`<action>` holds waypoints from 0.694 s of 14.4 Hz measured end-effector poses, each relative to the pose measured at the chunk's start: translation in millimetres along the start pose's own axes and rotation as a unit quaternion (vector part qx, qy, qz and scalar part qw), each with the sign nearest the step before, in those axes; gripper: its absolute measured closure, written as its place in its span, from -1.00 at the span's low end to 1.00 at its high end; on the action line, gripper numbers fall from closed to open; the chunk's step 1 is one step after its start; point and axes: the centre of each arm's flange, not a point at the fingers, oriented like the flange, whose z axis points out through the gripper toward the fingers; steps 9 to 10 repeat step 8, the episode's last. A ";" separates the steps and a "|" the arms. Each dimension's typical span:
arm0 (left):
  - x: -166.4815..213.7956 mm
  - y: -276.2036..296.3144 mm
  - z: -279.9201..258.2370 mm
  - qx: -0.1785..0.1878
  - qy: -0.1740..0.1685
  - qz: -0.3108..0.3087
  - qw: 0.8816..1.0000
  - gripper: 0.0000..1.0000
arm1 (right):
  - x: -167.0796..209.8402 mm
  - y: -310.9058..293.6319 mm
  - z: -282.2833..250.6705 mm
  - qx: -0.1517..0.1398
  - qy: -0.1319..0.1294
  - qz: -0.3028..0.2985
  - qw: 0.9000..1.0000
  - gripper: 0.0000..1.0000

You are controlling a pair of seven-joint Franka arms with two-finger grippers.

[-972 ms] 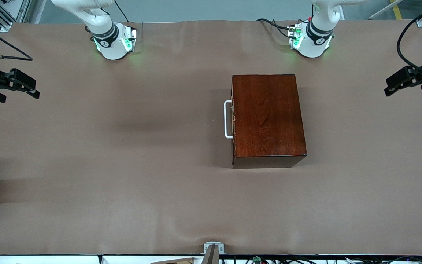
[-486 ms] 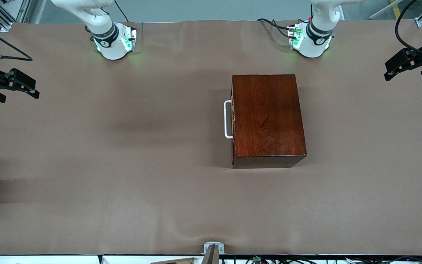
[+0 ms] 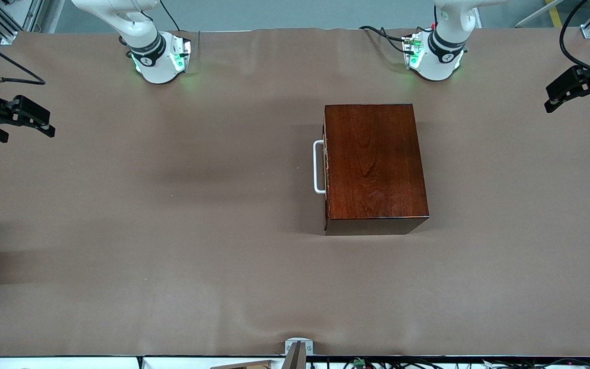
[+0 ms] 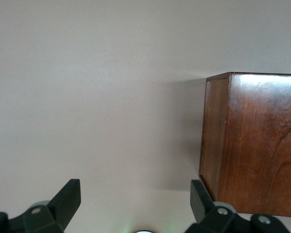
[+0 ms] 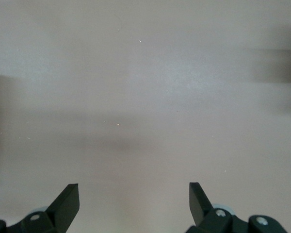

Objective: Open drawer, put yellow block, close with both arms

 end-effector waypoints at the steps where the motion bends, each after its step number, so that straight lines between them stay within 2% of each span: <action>1: 0.0 0.0 0.0 0.000 0.000 0.000 1.000 -1.00 | 0.0 0.0 0.0 0.000 0.000 0.000 1.000 -1.00; 10: -0.3 0.0 2.6 0.000 -0.006 0.000 1.000 -1.00 | -0.1 0.0 0.1 0.000 0.000 0.000 1.000 -1.00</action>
